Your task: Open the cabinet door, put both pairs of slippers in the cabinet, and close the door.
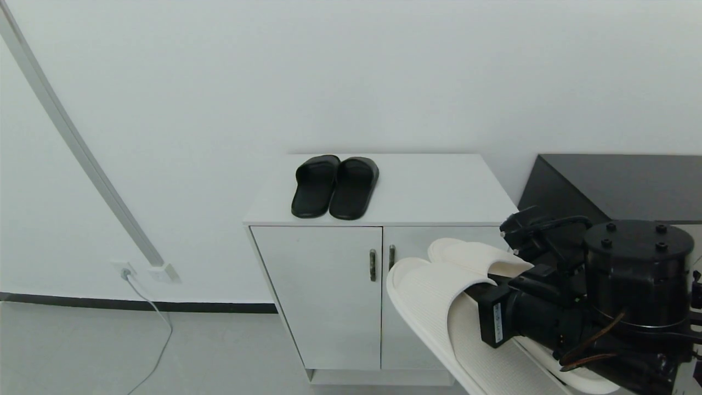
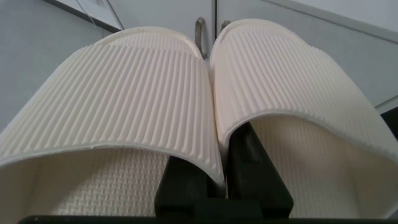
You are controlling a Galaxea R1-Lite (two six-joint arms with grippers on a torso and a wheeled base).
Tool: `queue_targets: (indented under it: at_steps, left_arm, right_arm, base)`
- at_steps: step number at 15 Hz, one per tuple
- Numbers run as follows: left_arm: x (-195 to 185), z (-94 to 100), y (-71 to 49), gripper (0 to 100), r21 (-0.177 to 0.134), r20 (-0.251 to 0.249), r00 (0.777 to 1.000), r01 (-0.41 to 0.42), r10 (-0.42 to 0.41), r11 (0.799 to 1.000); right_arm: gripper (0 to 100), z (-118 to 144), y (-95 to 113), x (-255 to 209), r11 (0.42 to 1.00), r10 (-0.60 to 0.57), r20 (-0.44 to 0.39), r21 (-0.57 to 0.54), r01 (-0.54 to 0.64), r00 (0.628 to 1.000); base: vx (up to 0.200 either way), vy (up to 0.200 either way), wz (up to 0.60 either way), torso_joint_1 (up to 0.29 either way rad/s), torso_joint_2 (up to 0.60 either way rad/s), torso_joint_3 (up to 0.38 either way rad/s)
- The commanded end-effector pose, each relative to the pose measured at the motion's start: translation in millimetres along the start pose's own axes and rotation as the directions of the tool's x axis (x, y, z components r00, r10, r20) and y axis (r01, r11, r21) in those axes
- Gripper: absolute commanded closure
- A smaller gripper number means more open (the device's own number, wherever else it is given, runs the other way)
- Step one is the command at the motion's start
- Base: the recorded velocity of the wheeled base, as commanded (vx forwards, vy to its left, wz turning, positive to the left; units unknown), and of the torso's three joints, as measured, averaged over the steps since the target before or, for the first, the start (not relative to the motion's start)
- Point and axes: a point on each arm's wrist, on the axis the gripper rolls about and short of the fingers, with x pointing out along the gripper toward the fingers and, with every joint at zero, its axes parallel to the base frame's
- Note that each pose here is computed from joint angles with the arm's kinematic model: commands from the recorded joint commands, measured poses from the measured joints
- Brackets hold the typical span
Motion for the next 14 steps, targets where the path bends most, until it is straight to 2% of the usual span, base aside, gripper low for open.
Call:
queue_targets:
  at_steps: [1,6,8,14]
  left_arm:
    - [0.1,0.1,0.0,0,0.0,0.0,1.0,0.0,0.0,1.0]
    - [0.1,0.1,0.0,0,0.002,0.0,1.0,0.0,0.0,1.0]
    - [0.1,-0.2,-0.7,0,0.035,-0.004,1.0,0.031,-0.031,0.999]
    - [0.1,-0.2,-0.8,0,0.055,-0.004,0.999,0.035,-0.035,0.998]
  right_arm:
    - [100,-0.4,-0.3,-1.4,1.0,0.002,0.001,0.0,-0.002,1.0]
    - [100,-4.6,-0.5,-0.3,1.0,0.001,-0.016,-0.003,-0.001,1.0]
    - [100,-5.3,-0.5,0.0,1.0,0.001,-0.019,-0.006,-0.001,1.0]
    - [100,-13.2,-1.2,0.9,1.0,-0.001,-0.047,-0.012,0.001,0.999]
  base:
    - [0.0,0.0,0.0,-0.154,0.37,0.217]
    - [0.0,0.0,0.0,-0.228,0.53,0.297]
    - [0.0,0.0,0.0,-0.227,0.55,0.317]
    - [0.0,0.0,0.0,-0.205,0.52,0.315]
